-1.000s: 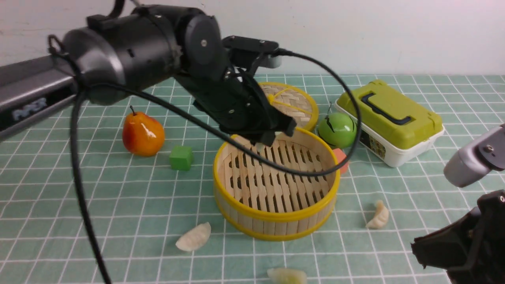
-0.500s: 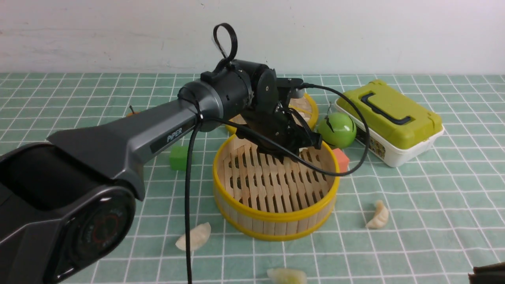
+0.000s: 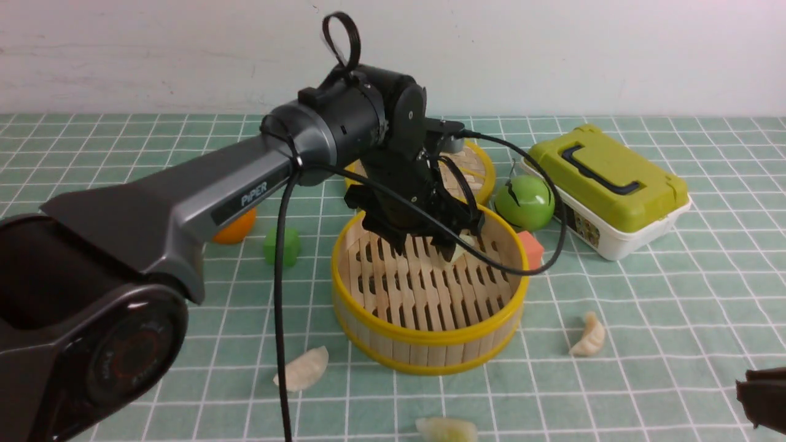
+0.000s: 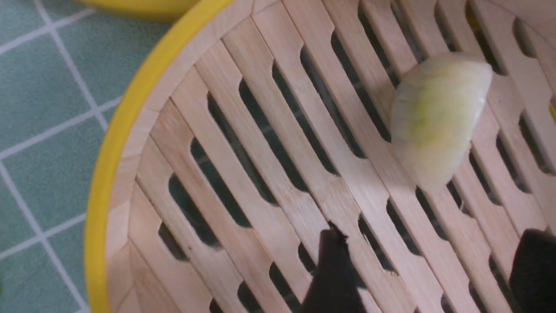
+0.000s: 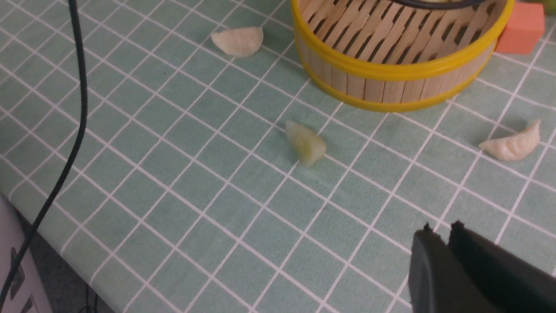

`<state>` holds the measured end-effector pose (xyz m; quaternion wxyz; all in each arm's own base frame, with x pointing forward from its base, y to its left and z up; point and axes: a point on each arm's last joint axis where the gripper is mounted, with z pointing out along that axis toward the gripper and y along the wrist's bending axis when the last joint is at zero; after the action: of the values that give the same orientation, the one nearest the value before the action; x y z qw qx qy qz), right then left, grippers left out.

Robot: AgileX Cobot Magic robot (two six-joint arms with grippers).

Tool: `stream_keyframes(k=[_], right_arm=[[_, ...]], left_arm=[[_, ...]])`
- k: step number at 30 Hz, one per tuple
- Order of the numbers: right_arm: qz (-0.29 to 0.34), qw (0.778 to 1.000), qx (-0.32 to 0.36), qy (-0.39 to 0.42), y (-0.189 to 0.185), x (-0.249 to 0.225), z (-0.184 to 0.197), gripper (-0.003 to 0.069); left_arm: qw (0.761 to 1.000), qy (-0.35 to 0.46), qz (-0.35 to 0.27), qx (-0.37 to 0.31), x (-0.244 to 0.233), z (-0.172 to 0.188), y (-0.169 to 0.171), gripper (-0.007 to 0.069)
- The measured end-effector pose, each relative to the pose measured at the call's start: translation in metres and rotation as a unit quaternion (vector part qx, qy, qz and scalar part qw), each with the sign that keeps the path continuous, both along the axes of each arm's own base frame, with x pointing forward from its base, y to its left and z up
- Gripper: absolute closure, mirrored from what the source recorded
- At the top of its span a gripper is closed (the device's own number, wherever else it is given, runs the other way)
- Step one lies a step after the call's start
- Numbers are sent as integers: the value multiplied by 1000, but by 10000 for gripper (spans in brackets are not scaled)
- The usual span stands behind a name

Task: Put the dumplings into the steamer on the table with the blue tablecloth.
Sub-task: 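Reach for and grasp a dumpling on the table with the left gripper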

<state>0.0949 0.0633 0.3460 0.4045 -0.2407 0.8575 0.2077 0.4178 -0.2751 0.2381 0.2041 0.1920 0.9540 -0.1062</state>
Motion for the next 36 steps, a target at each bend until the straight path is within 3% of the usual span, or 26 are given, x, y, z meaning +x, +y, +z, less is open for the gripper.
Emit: stream_keyframes(k=[9,19,26,29,36], right_arm=[[-7,1000,6,-15,0,2,2,586],[-21,999,18,-41,-1,6,6,574],[-22,999,18,-43,-1,6,7,565],[-23,999,19,-45,-1,7,7,564],[-24,999,19,-44,0,8,7,556]], left_arm=[[999,32,5,41,-21,37,18,191],[999,-30,17,24,-57,114,49,237],[996,26,66,54,-85,99,106,237],[990,73,89,81,-114,77,134,237],[991,86,94,45,-151,33,145,237]])
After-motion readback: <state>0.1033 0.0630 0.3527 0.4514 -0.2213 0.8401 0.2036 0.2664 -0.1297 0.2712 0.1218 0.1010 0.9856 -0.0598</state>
